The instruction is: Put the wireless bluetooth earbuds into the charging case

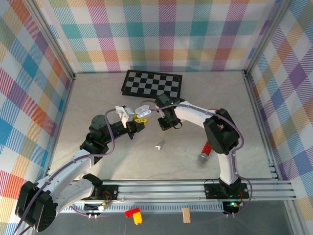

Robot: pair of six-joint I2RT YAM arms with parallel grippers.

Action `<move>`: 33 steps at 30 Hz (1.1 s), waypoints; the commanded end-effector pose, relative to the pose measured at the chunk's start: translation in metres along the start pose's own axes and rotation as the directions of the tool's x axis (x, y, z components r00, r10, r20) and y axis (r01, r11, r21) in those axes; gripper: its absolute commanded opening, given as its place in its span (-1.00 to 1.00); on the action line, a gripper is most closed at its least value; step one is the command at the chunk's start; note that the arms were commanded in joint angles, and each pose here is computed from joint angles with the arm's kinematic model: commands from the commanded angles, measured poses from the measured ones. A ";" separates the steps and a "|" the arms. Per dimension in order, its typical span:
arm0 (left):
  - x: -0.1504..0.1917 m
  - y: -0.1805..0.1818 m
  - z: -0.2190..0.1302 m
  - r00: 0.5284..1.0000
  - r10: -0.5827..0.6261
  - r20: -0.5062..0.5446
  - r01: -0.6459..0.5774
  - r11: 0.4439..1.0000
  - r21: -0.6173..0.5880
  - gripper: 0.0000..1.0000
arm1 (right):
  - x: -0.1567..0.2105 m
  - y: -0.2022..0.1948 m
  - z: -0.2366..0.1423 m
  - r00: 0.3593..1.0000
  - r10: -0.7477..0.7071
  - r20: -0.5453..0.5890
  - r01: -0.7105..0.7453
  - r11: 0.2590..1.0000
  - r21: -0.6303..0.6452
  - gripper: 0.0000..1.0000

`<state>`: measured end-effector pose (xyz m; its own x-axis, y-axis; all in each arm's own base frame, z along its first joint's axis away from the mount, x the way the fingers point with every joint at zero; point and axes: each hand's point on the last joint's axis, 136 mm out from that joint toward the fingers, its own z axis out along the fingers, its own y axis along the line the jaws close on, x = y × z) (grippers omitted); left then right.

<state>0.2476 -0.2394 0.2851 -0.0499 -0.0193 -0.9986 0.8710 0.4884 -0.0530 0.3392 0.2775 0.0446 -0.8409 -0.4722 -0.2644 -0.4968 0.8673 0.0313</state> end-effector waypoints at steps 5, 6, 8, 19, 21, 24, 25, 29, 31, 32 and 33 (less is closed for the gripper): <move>-0.015 -0.007 -0.004 0.998 0.038 0.046 -0.039 0.999 0.025 -1.00 | -0.024 -0.004 -0.020 0.987 0.130 0.098 -0.109 0.975 -0.192 -0.18; -0.014 -0.006 -0.004 0.998 0.038 0.045 -0.039 0.999 0.025 -1.00 | -0.027 -0.002 -0.018 0.988 0.117 0.099 -0.095 0.973 -0.211 -0.15; -0.015 -0.007 -0.004 0.998 0.038 0.046 -0.040 0.999 0.027 -1.00 | -0.030 -0.002 -0.011 0.991 0.100 0.085 -0.078 0.969 -0.233 -0.10; -0.011 -0.007 -0.003 0.999 0.028 0.034 -0.030 0.999 0.038 -1.00 | -0.040 0.012 0.022 0.998 0.059 0.001 -0.055 0.942 -0.332 -0.02; -0.011 -0.008 -0.002 0.999 0.026 0.033 -0.028 0.999 0.044 -1.00 | -0.036 0.010 0.026 0.998 0.067 -0.016 -0.068 0.942 -0.329 -0.04; -0.011 -0.009 -0.001 0.999 0.026 0.031 -0.028 0.998 0.050 -1.00 | -0.027 0.008 0.025 0.996 0.078 -0.037 -0.086 0.939 -0.332 -0.06; -0.011 -0.008 -0.001 0.999 0.026 0.030 -0.027 0.998 0.050 -1.00 | -0.023 0.007 0.024 0.996 0.079 -0.038 -0.088 0.939 -0.331 -0.07; -0.010 -0.008 0.001 0.999 0.024 0.029 -0.025 0.998 0.053 -1.00 | -0.011 0.004 0.017 0.995 0.089 -0.035 -0.095 0.942 -0.321 -0.09; -0.010 -0.008 0.002 0.999 0.018 0.031 -0.020 0.998 0.060 -1.00 | -0.007 0.003 0.013 0.995 0.091 -0.035 -0.098 0.943 -0.319 -0.09; -0.010 -0.008 0.003 0.999 0.015 0.031 -0.017 0.998 0.065 -1.00 | -0.006 0.002 0.012 0.995 0.092 -0.036 -0.099 0.943 -0.318 -0.09; -0.010 -0.009 0.004 0.999 0.012 0.031 -0.014 0.997 0.072 -1.00 | -0.004 0.001 0.011 0.995 0.094 -0.037 -0.101 0.943 -0.317 -0.09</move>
<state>0.2443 -0.2442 0.2798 -0.0686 -0.0118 -0.9976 0.8889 0.4532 -0.0665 0.3542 0.2872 0.0278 -0.8886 -0.3916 -0.2387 -0.4548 0.8194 0.3488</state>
